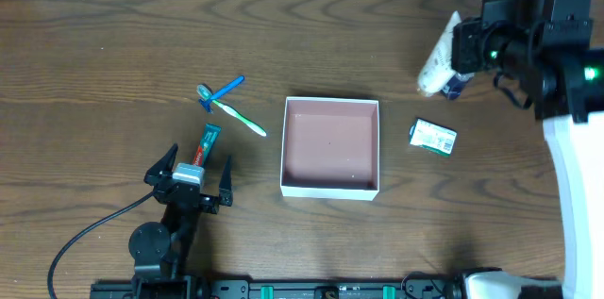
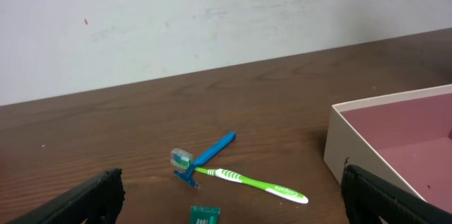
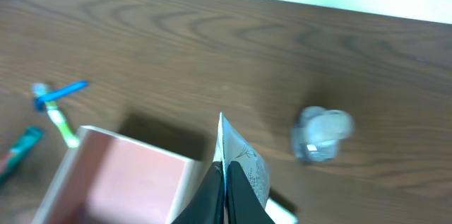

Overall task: Pack container
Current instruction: 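Carry the Pantene tube over the box and release it inside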

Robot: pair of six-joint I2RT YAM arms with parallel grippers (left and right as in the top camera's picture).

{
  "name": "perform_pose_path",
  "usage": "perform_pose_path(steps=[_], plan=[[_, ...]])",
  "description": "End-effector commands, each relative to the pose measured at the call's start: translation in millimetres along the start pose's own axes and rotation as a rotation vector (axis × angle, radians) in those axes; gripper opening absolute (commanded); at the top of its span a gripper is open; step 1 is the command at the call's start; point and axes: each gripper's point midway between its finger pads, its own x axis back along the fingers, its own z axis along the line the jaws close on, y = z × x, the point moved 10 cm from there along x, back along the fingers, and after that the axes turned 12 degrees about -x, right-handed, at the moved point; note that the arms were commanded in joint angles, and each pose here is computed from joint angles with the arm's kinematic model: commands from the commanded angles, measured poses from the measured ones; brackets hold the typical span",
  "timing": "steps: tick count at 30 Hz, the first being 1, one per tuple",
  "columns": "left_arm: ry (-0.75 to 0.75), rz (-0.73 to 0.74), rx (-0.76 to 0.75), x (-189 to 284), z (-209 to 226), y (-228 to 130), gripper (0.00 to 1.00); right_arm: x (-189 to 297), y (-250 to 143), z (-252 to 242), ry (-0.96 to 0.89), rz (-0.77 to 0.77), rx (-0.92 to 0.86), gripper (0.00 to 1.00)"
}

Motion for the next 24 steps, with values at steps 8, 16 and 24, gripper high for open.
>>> perform_pose_path(steps=[8,16,24], plan=[[-0.018,0.041,-0.002,-1,-3,-11,0.98,-10,-22,87,0.099,0.017,-0.112,0.01],[-0.018,0.041,-0.002,-1,-3,-11,0.98,-43,-51,146,0.069,0.044,-0.047,0.01],[-0.019,0.041,-0.002,-1,-3,-11,0.98,-90,-81,180,0.054,0.139,-0.013,0.01]])
